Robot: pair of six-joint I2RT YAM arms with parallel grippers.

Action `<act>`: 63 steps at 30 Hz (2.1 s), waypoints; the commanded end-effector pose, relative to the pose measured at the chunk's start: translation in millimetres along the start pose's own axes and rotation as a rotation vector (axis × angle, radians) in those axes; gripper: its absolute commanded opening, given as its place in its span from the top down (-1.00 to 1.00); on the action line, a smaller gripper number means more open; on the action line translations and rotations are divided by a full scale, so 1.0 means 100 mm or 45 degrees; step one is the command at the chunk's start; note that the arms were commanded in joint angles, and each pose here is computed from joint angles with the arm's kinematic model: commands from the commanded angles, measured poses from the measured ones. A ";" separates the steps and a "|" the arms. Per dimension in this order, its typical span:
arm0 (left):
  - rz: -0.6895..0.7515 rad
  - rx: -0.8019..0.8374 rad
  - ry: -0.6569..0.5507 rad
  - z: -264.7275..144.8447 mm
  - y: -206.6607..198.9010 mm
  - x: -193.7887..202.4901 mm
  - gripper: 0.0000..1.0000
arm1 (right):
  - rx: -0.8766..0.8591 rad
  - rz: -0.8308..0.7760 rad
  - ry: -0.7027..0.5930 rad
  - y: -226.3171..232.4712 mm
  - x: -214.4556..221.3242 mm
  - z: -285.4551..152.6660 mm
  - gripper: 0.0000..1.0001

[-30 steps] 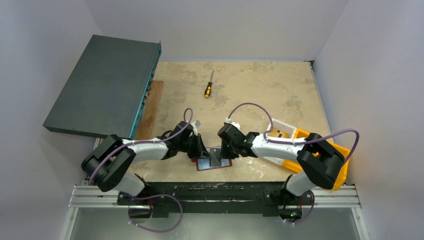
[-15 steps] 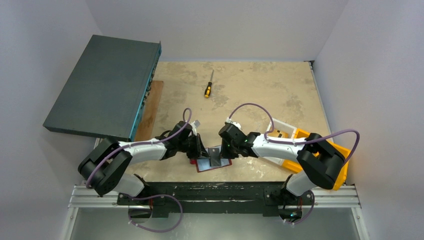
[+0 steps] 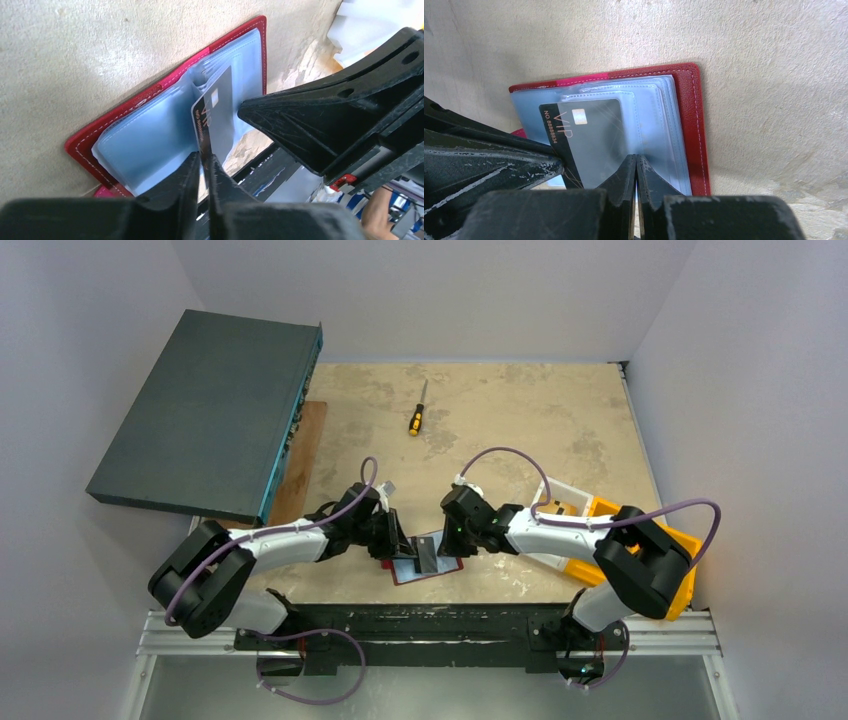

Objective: Take the credit cards out of the card holder
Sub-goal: Remove the credit card from the card holder.

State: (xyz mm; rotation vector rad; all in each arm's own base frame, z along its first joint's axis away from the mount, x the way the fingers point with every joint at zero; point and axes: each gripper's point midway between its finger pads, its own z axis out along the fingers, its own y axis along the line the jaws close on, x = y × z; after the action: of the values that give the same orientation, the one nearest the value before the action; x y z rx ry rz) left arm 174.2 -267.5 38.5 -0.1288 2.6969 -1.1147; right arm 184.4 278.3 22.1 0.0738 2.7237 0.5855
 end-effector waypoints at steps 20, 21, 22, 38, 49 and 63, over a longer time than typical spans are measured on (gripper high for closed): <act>-0.024 0.083 0.021 0.17 -0.03 -0.03 0.51 | 0.213 -0.024 0.076 -0.52 0.22 0.13 1.00; -0.025 0.091 0.019 0.16 -0.05 -0.03 0.56 | 0.214 -0.024 0.077 -0.52 0.22 0.13 1.00; -0.028 0.098 0.016 0.16 -0.06 -0.04 0.62 | 0.214 -0.024 0.077 -0.52 0.22 0.13 1.00; 0.015 0.046 0.009 -0.07 -0.06 0.00 0.94 | 0.256 -0.014 0.074 -0.62 0.25 0.13 1.00; 0.054 0.034 -0.019 -0.14 -0.05 -0.02 1.00 | 0.261 -0.008 0.074 -0.65 0.26 0.13 1.00; 0.068 -0.091 -0.035 -0.30 0.07 -0.01 1.00 | 0.249 -0.003 0.059 -0.63 0.21 0.10 1.00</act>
State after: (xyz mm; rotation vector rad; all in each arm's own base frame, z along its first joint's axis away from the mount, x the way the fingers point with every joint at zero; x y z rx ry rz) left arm 161.8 -245.7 38.4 -0.1247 2.7444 -1.0247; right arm 187.7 285.9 21.3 0.0960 2.7018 0.6607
